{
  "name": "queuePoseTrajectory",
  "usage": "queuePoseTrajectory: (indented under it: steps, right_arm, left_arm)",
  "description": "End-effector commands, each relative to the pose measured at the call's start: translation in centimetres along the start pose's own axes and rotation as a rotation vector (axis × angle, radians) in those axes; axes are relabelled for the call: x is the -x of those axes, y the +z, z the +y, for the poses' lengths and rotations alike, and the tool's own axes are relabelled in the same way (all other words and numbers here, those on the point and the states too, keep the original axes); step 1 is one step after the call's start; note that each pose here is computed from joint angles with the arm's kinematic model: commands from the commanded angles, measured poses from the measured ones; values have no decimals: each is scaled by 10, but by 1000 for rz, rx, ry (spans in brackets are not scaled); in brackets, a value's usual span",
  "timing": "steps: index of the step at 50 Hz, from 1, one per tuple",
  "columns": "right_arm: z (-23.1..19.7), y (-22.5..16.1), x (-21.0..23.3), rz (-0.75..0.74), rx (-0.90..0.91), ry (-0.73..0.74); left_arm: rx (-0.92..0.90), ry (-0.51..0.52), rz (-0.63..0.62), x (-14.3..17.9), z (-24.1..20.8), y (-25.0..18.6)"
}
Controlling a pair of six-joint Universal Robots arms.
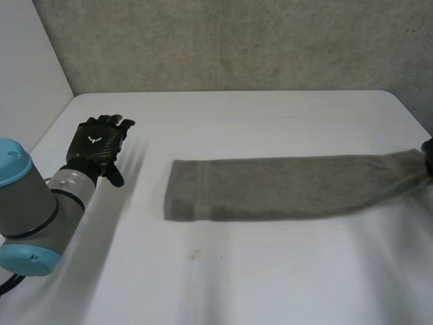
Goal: Fold the towel.
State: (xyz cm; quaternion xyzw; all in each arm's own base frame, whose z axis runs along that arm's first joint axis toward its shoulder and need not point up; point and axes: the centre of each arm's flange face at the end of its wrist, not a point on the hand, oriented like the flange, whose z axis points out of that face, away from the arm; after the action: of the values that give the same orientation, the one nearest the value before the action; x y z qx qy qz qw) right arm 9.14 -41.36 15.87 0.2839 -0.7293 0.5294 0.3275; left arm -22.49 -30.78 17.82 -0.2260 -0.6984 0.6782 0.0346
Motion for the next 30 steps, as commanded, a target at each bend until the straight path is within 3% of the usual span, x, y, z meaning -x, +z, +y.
queuePoseTrajectory:
  steps: [1,7,9,10,12,14,17,22,30]
  right_arm:
    - [-80,-46,1,-11,-303,108]
    - [-137,-97,50,-208,-573,116]
    - [-165,-135,91,-342,-746,66]
    - [-165,-136,91,-342,-747,66]
    - [-184,-178,138,-483,-902,12]
    - [-186,-196,160,-544,-950,-17]
    - [-180,-223,197,-650,-1001,-76]
    - [-160,-236,237,-727,-992,-154]
    - [-162,-240,238,-712,-989,-155]
  left_arm:
    - [1,-1,2,-1,0,-1]
    - [2,-1,2,-1,1,-1]
    - [4,-1,3,-2,1,-2]
    - [4,-1,3,-2,1,-2]
    - [4,-1,4,-2,1,-2]
    - [9,-2,6,-3,3,-3]
    - [8,0,7,-3,2,-3]
    - [9,0,13,-6,3,-4]
    - [17,0,30,-12,9,-5]
